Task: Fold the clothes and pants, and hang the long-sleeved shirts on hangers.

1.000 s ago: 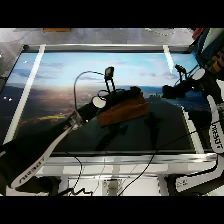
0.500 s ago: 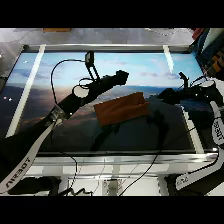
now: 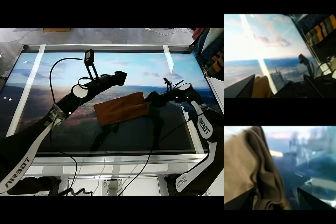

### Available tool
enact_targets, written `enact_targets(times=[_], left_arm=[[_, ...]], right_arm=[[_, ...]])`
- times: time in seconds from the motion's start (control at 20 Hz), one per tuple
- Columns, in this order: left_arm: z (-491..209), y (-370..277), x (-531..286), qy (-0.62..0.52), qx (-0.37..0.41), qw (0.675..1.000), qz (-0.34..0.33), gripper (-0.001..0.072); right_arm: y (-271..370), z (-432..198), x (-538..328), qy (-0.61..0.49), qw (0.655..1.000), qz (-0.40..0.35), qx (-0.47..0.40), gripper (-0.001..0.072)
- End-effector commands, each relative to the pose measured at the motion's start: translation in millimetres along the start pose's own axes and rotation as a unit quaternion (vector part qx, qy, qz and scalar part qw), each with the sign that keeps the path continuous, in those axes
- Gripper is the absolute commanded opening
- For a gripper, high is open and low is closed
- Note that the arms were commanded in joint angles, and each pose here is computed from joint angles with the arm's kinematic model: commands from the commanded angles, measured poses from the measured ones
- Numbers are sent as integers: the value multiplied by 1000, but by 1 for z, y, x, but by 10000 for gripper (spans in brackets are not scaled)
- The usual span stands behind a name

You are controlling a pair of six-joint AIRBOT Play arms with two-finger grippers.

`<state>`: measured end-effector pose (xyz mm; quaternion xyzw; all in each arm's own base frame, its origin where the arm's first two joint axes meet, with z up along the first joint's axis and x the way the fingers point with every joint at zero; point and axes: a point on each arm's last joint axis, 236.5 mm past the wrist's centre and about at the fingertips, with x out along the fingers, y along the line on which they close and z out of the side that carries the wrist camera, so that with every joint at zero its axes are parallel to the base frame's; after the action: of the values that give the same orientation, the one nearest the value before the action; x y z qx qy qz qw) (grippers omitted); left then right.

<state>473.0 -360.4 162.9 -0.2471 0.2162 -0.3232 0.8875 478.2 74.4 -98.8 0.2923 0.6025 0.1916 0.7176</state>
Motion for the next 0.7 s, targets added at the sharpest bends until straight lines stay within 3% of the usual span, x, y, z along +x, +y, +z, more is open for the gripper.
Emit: enact_targets(times=[0.0, 0.3, 0.45, 0.6, 0.65], left_arm=[[0, 1, 0, 0, 6, 1000, 1, 697], [0, 1, 0, 0, 6, 1000, 1, 697], [1, 2, 0, -1, 6, 1000, 2, 697], [0, 11, -1, 6, 75, 997, 18, 697], [-1, 15, -1, 11, 106, 994, 23, 697]], right_arm=[[-11, -9, 19, 21, 1000, -9, 14, 571], [0, -39, 34, 87, 995, 29, 47, 548], [20, -55, 47, 116, 992, 44, 21, 547], [45, -63, 61, 126, 990, 58, -23, 545], [54, -64, 67, 123, 990, 64, -39, 459]])
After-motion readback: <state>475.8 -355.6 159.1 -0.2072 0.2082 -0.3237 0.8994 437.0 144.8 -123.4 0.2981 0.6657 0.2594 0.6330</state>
